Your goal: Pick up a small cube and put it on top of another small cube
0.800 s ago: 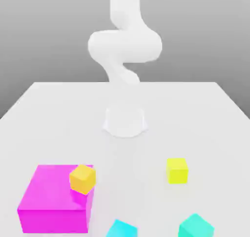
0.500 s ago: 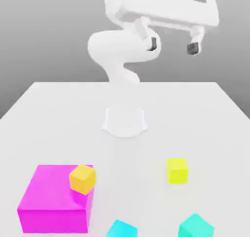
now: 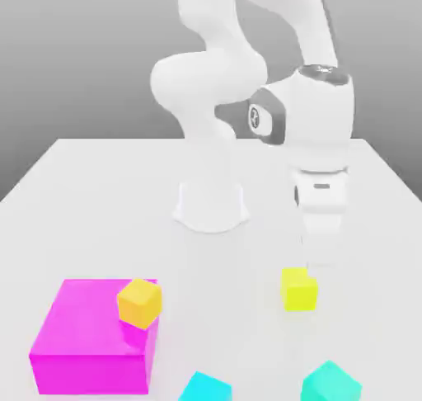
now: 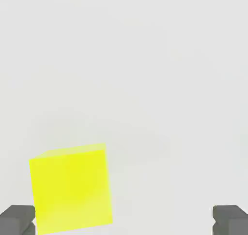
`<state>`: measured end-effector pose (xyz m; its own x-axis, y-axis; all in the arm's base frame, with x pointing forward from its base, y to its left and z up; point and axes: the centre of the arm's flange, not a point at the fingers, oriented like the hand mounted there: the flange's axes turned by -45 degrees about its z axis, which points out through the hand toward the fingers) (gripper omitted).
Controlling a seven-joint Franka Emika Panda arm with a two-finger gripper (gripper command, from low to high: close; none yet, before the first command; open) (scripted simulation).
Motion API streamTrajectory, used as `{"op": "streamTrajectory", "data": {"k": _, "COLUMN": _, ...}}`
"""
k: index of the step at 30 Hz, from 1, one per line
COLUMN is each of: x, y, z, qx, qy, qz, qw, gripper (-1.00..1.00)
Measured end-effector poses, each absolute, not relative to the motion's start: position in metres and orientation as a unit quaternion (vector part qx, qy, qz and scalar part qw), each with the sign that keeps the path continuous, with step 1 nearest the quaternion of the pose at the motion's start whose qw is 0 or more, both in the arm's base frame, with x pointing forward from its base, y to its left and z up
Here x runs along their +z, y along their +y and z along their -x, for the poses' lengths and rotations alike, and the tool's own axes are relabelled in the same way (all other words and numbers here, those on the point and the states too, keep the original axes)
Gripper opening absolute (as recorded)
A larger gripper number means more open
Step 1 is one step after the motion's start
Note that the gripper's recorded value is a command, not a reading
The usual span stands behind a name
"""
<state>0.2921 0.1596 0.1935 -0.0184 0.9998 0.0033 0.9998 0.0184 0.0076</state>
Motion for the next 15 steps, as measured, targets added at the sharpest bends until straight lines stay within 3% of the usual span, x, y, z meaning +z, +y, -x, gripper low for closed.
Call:
{"op": "streamTrajectory", "data": {"k": 6, "x": 0.144, "y": 0.158, "z": -0.289, "qx": 0.0, "qy": 0.718, "qz": -0.696, "qw": 0.0, "gripper": 0.0}}
{"op": "streamTrajectory", "data": {"k": 7, "x": 0.137, "y": 0.158, "z": -0.289, "qx": 0.0, "qy": 0.718, "qz": -0.696, "qw": 0.0, "gripper": -1.0}}
{"op": "streamTrajectory", "data": {"k": 15, "x": 0.14, "y": 0.158, "z": -0.289, "qx": -0.001, "qy": 0.718, "qz": -0.696, "qw": 0.0, "gripper": -1.0}}
